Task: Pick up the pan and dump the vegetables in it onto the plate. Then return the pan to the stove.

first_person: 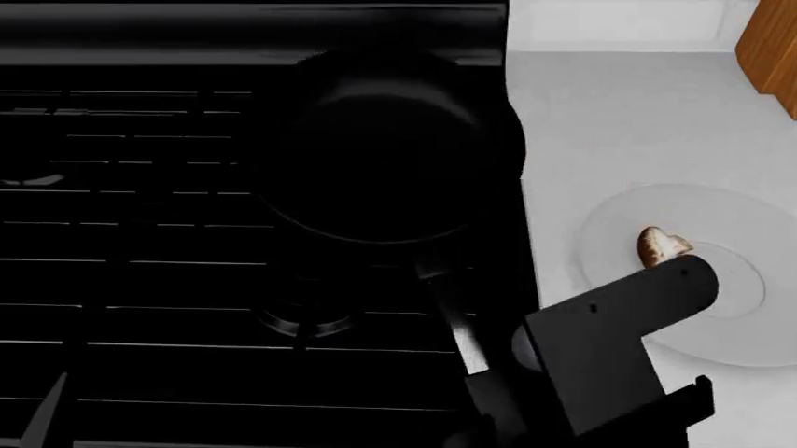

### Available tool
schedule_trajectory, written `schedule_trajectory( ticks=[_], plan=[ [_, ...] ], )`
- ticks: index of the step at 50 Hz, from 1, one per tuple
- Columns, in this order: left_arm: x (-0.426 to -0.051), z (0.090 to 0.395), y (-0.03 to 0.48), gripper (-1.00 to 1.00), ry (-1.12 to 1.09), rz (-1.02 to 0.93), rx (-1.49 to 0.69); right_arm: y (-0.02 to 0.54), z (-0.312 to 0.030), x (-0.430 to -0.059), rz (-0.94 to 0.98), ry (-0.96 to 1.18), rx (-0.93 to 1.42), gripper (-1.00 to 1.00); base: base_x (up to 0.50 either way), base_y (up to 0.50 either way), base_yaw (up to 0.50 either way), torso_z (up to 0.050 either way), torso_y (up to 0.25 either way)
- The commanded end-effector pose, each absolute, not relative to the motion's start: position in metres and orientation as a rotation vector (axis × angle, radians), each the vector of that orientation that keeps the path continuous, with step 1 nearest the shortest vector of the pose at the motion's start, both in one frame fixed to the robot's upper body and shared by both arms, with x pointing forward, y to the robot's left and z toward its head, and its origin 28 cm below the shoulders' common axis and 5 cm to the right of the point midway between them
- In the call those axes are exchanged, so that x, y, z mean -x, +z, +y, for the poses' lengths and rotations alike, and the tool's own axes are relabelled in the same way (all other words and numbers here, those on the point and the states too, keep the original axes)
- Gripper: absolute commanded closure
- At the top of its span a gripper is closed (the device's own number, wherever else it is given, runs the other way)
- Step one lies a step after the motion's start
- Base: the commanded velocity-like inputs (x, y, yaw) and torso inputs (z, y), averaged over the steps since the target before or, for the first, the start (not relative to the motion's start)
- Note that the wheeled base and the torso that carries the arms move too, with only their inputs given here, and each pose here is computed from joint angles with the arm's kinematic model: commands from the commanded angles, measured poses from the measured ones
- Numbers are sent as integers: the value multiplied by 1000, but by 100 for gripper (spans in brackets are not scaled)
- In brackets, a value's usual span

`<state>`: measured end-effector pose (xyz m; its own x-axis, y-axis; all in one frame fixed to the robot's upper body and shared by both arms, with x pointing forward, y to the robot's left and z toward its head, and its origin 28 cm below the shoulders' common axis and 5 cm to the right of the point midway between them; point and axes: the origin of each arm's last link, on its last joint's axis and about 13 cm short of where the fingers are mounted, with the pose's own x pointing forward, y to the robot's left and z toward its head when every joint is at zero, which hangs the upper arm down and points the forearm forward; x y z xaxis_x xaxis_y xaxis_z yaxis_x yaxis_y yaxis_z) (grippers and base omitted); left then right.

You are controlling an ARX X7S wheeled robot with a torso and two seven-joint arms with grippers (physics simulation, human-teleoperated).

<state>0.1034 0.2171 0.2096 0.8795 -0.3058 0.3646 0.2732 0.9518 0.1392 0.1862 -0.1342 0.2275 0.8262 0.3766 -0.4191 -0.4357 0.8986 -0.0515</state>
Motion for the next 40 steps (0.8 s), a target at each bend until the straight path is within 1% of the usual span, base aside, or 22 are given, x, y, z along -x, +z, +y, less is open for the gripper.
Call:
schedule_trajectory(
  ticks=[1,9,17,29,40],
  plan=[
    [-103,216,209,-100,-305,-395,-80,263,-132,-191,226,451,305,100,0,0,0,0,0],
    [-102,218,209,-100,-300,-395,-79,258,-124,-196,216,491,310,100,0,0,0,0,3],
    [-102,218,208,-100,-305,-394,-80,252,-119,-199,200,541,251,100,0,0,0,1,3],
    [-103,217,209,-100,-307,-393,-84,227,-115,-209,243,574,207,100,0,0,0,1,3],
    [-103,218,210,-100,-308,-397,-85,216,-114,-222,263,583,177,100,0,0,0,1,2]
  ],
)
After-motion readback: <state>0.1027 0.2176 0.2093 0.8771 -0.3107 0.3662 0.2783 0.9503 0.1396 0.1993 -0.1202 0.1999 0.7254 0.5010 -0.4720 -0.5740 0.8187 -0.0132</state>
